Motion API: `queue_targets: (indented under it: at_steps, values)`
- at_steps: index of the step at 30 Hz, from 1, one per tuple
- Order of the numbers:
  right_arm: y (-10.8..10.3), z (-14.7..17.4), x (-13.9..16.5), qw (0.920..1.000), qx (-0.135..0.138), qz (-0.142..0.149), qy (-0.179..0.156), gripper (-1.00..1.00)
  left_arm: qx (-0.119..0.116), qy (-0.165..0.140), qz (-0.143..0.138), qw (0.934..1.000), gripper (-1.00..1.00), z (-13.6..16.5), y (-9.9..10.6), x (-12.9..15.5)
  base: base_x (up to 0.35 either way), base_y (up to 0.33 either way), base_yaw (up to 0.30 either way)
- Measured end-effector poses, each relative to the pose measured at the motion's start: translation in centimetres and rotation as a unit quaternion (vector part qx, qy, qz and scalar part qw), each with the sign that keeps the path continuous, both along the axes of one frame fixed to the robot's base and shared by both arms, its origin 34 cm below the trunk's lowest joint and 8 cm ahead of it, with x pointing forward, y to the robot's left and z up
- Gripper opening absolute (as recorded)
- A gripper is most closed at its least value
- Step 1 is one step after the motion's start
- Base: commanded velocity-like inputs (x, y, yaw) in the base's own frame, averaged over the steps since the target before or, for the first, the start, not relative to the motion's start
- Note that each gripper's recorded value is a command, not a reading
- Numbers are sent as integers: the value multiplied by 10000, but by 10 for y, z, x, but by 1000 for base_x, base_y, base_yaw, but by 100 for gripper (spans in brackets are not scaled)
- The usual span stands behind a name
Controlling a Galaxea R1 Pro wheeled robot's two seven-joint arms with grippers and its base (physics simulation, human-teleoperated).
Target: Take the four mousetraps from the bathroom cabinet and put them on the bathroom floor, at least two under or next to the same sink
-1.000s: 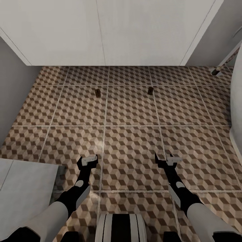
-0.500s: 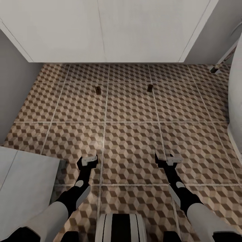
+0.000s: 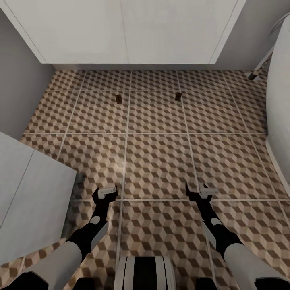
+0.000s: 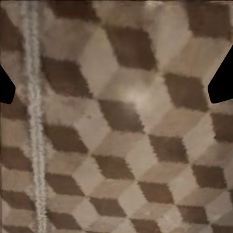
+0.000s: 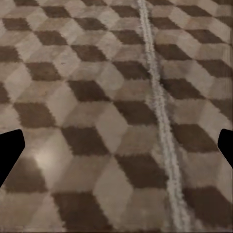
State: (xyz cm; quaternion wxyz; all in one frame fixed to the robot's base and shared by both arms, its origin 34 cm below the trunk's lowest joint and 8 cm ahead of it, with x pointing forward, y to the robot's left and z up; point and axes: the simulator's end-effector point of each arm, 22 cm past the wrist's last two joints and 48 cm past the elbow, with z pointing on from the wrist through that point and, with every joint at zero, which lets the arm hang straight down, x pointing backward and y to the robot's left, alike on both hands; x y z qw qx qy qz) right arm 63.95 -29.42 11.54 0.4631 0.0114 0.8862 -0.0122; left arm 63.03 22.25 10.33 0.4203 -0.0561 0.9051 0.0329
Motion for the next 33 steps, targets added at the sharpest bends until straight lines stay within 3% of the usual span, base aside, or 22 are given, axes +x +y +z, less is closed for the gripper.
queue_targets:
  at_steps: [28,33]
  values:
    - [0,0,0,10000,1,-1,-3,100,-43,-26,-34,10000,100,1,-2,2,-22,0,0]
    - [0,12,8,9999,2,-5,-105,100,-40,-129,-38,9999,100,13,-2,10,0,0,0]
